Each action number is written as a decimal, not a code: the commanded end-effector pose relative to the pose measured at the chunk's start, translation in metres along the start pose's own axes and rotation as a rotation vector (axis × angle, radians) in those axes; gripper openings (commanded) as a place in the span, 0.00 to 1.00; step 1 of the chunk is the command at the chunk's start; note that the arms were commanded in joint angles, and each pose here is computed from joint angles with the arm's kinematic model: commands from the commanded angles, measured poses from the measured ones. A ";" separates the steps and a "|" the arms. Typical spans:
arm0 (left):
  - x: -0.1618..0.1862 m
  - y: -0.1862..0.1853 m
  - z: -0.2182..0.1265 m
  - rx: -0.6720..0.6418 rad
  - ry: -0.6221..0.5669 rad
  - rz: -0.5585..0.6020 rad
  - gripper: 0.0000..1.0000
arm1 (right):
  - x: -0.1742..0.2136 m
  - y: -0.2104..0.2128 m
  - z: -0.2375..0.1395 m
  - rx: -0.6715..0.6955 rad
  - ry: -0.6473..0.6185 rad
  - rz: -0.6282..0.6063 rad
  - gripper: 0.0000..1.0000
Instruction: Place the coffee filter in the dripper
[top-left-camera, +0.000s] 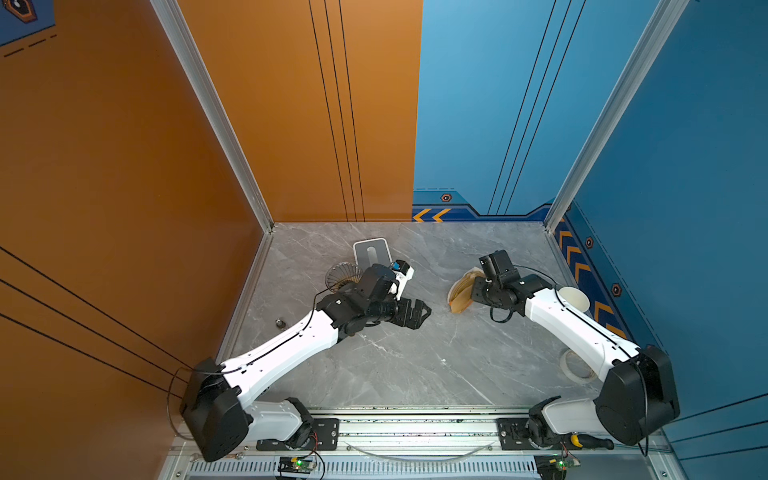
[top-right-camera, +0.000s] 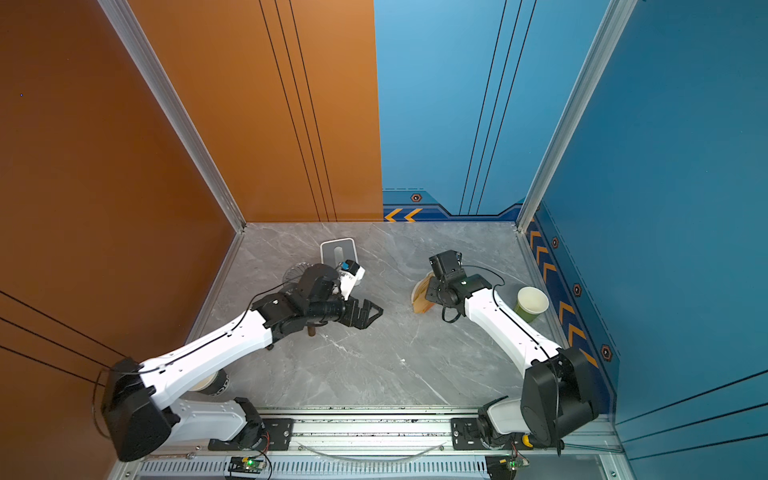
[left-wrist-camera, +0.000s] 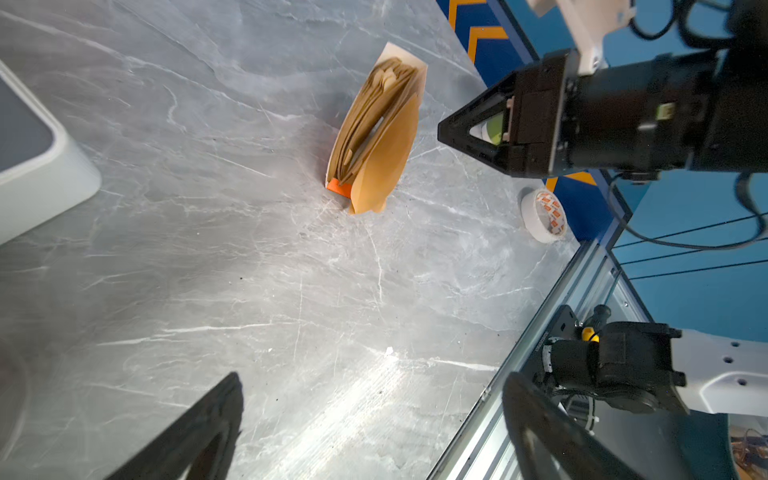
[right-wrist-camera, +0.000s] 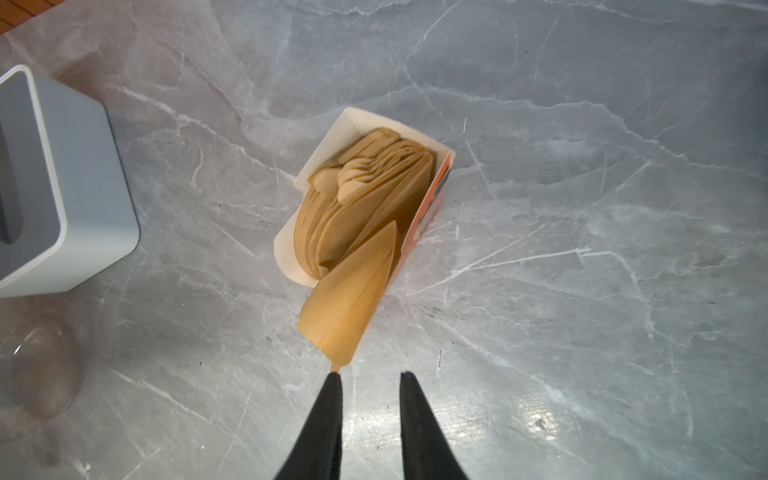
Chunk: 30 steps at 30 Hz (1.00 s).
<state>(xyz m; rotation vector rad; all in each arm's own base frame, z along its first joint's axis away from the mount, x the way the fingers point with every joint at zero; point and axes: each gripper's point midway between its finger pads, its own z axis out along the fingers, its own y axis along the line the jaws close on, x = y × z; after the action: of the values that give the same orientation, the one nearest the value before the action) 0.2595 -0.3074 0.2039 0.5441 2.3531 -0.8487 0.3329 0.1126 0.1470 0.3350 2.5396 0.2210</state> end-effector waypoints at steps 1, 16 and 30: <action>-0.020 -0.025 0.018 0.067 -0.030 0.087 0.98 | 0.001 0.005 -0.019 -0.107 -0.039 -0.032 0.28; -0.028 -0.031 0.119 0.130 0.097 0.210 0.69 | 0.034 -0.012 -0.083 -0.386 -0.066 0.016 0.80; -0.025 -0.009 0.174 0.064 0.158 0.325 0.60 | 0.044 -0.005 -0.099 -0.480 -0.065 -0.006 1.00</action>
<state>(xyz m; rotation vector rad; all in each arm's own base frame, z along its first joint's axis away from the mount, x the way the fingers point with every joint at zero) 0.3356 -0.4326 0.1153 0.9680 2.3155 -0.8020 0.2488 0.1102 0.2101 0.1662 2.3075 0.7670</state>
